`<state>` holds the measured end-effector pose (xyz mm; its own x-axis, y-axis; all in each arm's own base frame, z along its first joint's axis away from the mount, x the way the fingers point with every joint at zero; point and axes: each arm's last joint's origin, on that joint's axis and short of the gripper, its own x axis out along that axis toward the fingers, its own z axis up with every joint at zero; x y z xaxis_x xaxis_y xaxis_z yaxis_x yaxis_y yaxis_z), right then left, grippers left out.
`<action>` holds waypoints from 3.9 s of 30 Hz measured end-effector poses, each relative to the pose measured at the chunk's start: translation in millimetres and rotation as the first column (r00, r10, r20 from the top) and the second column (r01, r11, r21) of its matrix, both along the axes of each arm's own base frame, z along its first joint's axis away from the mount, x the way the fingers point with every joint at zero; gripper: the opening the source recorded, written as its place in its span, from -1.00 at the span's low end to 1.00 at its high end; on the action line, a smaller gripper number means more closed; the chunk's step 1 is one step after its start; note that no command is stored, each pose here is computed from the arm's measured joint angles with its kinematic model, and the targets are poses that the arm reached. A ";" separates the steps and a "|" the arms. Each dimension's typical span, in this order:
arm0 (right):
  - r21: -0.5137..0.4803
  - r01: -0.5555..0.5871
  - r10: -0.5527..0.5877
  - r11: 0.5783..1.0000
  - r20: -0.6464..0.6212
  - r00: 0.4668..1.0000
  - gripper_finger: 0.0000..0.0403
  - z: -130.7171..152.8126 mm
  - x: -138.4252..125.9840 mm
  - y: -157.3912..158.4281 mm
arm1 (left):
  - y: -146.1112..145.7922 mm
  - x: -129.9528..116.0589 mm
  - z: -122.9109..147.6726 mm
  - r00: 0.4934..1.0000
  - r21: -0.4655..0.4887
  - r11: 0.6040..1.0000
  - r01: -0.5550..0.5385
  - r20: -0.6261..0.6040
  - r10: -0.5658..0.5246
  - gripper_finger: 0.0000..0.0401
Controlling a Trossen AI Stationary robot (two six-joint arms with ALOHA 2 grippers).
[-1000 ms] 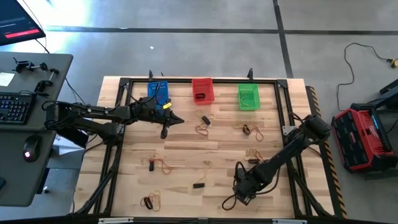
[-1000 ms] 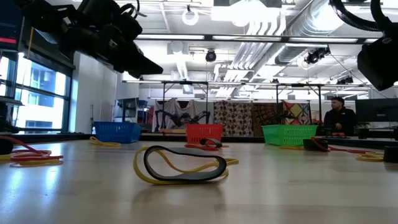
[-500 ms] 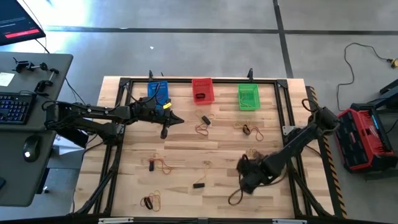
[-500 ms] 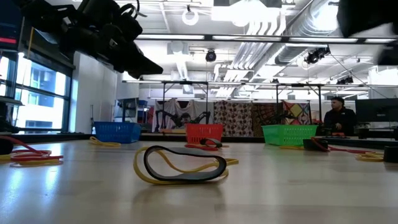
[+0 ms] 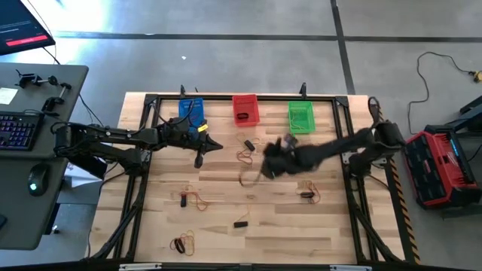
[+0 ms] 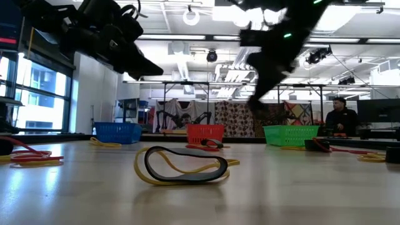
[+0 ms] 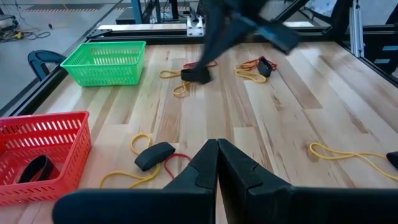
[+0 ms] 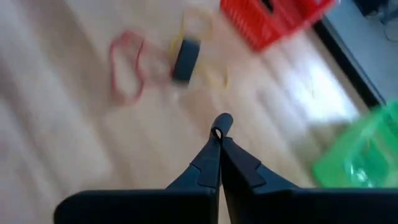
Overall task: Sort rubber bands into baskets
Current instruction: Put the black rubber band into the red bin, then put the yellow rubber band into the green bin
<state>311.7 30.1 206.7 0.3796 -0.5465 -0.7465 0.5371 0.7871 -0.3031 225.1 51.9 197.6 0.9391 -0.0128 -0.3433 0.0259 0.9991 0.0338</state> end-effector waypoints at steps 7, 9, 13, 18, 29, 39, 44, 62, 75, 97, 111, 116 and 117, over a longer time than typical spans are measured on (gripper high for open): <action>0.000 -0.091 0.090 0.996 0.149 0.985 -1.00 13.5 25.6 -76.8 | -0.3 -1.4 -3.7 0.999 -0.009 1.000 0.000 -0.040 -0.001 -1.00; -0.019 -0.088 0.090 0.996 0.201 0.976 -1.00 18.2 27.6 -99.6 | -0.5 -1.8 -4.5 0.999 -0.005 1.000 0.003 -0.049 -0.003 -1.00; -0.048 -0.079 0.089 0.996 0.296 0.951 -1.00 26.0 27.5 -136.7 | -0.5 -2.0 -5.0 0.999 0.004 1.000 0.007 -0.053 -0.007 -1.00; -0.021 -0.078 0.081 0.997 0.331 0.940 -1.00 11.5 29.4 -171.1 | -0.3 -1.9 -4.9 0.999 0.014 1.000 0.006 -0.053 -0.005 -1.00; 0.105 -0.051 0.025 0.993 0.238 0.971 -1.00 -2.3 41.3 -212.0 | -0.2 -2.0 -5.0 0.999 0.015 1.000 0.003 -0.054 -0.002 -1.00; 0.199 -0.033 0.011 0.980 0.112 0.994 -1.00 -9.2 70.2 -237.5 | -0.6 -3.2 -7.7 0.996 -0.001 1.000 -0.001 -0.084 0.001 -1.00; 0.233 -0.039 0.019 0.972 0.086 0.996 -1.00 -12.5 78.8 -242.1 | -0.8 -4.3 -10.1 0.994 -0.007 1.000 -0.001 -0.110 0.000 -1.00; 0.311 -0.019 -0.017 0.950 0.113 0.993 -0.45 -13.0 77.3 -245.8 | -1.0 -4.6 -10.8 0.993 -0.011 1.000 -0.001 -0.118 0.000 -1.00; 0.266 -0.093 0.076 0.959 0.074 0.994 -0.95 0.9 70.8 -242.1 | 0.2 -6.4 -14.1 0.986 0.009 0.999 -0.051 -0.160 0.052 -1.00; 0.057 -0.215 0.183 0.975 0.346 0.920 -1.00 0.2 32.3 -148.9 | 0.2 -20.8 -32.1 0.900 0.026 0.991 -0.134 -0.415 0.133 -1.00; -0.049 -0.214 0.216 0.976 0.382 0.899 -1.00 3.9 14.7 -94.3 | 1.6 -31.0 -33.5 0.759 0.110 0.972 -0.209 -0.608 0.232 -0.94; -0.046 -0.219 0.220 0.975 0.381 0.898 -1.00 3.6 14.9 -92.1 | 4.6 -32.6 -41.0 0.683 0.200 0.942 -0.268 -0.650 0.332 -0.74; -0.047 -0.219 0.220 0.975 0.381 0.898 -1.00 3.6 14.9 -92.1 | 5.2 -33.0 -42.9 0.665 0.216 0.936 -0.278 -0.660 0.350 -0.69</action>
<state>326.6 -62.1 210.3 0.7453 -0.4182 -0.5193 0.4259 0.8978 -0.1119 192.0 57.1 154.8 0.3902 0.3034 -0.8693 -0.2374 0.9454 0.2234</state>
